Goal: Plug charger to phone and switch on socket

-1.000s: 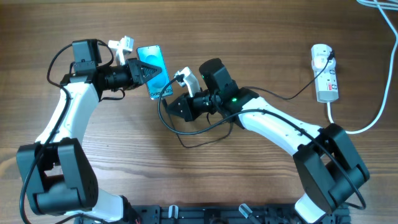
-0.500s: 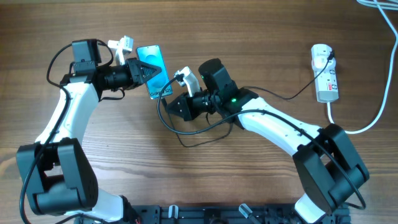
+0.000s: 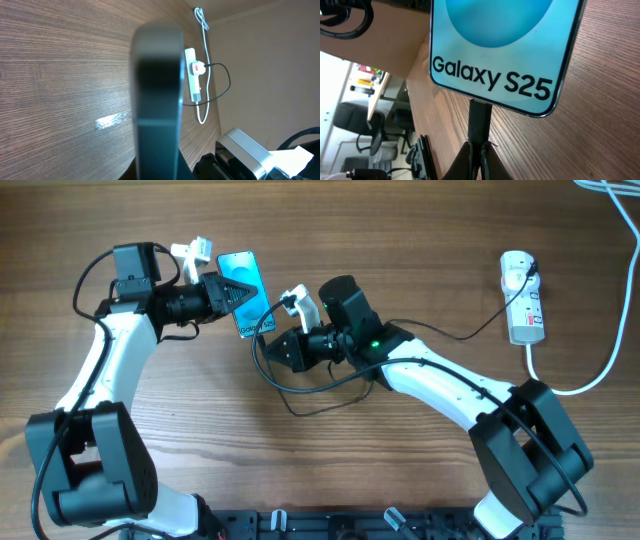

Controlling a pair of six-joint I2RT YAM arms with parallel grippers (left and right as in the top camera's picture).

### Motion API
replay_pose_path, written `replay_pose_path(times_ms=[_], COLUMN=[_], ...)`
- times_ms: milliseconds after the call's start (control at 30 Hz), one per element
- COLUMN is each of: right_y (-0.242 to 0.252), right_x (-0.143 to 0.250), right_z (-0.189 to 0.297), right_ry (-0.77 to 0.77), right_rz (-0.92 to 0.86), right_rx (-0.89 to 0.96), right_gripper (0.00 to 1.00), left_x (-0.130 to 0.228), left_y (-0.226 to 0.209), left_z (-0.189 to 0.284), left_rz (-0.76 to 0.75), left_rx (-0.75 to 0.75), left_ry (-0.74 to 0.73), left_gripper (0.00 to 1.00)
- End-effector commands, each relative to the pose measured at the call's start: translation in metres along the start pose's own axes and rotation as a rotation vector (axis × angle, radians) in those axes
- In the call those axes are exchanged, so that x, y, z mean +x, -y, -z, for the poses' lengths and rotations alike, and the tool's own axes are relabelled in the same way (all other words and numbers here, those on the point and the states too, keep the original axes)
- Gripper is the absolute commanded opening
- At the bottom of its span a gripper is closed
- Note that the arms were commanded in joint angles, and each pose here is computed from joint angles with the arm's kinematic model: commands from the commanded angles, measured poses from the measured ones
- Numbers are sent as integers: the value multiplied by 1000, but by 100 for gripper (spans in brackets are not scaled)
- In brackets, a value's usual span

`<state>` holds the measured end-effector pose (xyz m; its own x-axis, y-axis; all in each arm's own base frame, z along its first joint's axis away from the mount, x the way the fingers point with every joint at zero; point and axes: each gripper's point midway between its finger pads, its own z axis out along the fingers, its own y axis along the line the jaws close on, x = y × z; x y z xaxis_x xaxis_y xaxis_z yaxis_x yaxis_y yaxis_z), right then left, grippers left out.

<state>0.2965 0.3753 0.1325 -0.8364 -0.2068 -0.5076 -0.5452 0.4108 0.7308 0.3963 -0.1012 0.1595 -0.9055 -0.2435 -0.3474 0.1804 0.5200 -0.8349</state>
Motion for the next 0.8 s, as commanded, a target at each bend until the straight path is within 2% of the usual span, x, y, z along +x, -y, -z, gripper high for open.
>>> replay_pose_path(times_ms=[0,367,767], right_y=[4,15,3], right_x=[-18,-32,-50], right_z=[4,6,9], right_ry=[66,138,207], right_rz=[7,-48,14], right_rx=[38,103,62], right_gripper=[4,4,4], left_x=[4,10,14], left_y=[13,19,25], left_z=[2,-5,-12], left_rz=[-11,-18,-38], left_rx=[34,43,53], left_ry=[-9,-35,-51], left_gripper=[4,4,4])
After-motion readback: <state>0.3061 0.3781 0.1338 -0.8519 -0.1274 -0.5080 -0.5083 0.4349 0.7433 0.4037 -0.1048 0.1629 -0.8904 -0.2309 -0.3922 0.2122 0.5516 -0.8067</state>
